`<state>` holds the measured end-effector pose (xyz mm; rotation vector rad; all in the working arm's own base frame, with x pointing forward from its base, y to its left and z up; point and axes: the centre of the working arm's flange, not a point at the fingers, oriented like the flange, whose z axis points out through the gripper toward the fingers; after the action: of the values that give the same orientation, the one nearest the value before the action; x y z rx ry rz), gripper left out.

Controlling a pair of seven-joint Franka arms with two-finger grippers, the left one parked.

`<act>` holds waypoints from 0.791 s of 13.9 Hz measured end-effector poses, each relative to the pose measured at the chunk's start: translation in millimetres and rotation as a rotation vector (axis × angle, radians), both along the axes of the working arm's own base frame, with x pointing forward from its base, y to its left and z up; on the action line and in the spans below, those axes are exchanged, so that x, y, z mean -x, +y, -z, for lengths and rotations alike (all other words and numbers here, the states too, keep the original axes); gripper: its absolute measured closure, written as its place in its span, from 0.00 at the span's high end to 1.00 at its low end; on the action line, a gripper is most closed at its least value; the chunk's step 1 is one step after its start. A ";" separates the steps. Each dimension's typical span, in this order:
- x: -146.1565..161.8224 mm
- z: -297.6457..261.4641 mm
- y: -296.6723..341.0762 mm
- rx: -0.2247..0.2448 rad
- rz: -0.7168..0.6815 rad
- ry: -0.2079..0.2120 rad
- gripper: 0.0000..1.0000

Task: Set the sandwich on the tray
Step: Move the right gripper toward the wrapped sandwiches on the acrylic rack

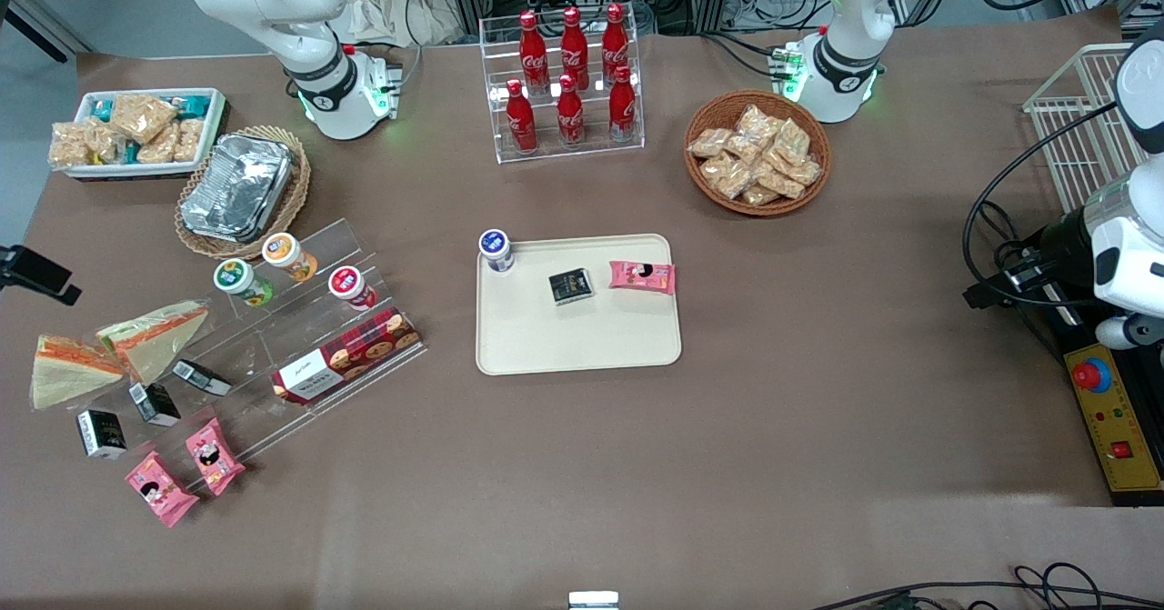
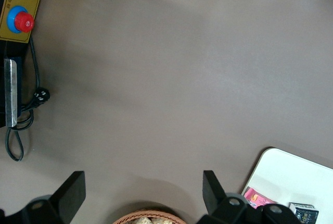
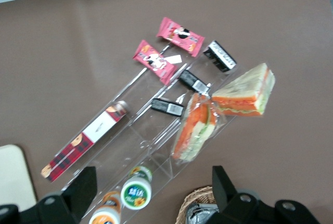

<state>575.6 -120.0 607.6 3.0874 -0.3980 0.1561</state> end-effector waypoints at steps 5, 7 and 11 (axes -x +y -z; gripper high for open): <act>-4.6 27.2 -55.5 -0.035 0.293 -0.004 0.99; -1.9 38.0 -85.9 -0.078 0.437 -0.011 0.99; -7.6 72.7 -117.8 -0.105 0.674 0.007 0.99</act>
<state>583.2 -237.8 534.9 2.8431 -1.4353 0.1052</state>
